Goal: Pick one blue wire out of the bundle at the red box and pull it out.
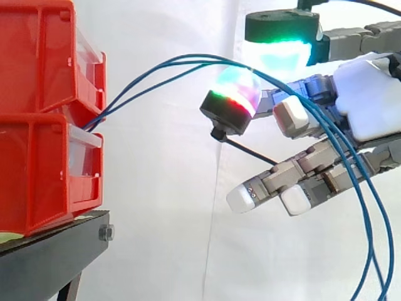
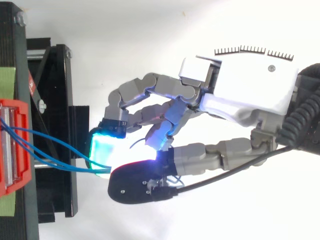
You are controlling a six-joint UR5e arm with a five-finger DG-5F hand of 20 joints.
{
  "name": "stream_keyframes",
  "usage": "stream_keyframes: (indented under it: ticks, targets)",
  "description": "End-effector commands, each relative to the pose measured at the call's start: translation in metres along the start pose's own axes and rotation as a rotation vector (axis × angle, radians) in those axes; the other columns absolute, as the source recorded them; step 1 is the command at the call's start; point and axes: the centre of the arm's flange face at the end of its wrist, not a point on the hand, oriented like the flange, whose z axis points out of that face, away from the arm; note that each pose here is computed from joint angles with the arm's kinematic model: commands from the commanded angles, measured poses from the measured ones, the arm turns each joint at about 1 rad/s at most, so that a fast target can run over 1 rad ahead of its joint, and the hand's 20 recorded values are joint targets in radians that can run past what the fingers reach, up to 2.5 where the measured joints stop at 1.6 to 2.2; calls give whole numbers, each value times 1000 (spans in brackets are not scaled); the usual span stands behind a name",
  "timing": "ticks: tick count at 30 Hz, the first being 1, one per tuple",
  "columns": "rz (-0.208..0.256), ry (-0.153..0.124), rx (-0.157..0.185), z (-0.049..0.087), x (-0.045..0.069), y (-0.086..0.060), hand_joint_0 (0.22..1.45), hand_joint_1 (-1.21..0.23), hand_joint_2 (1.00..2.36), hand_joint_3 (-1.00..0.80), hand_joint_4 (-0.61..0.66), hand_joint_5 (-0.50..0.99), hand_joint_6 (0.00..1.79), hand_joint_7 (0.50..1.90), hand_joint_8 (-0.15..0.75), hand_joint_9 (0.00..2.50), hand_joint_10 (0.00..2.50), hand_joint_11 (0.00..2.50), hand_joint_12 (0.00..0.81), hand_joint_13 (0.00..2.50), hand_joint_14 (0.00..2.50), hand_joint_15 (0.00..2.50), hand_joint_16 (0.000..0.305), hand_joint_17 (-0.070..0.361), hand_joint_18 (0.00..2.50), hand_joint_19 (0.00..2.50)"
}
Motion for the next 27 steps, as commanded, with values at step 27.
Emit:
stream_keyframes:
  ticks: [27]
  targets:
    - [0, -4, -1, 0, -1, 0, 480, -687, 1010, -364, 62, -84, 629, 1191, 249, 987, 20, 466, 393, 400, 10, 224, 64, 144, 401, 618]
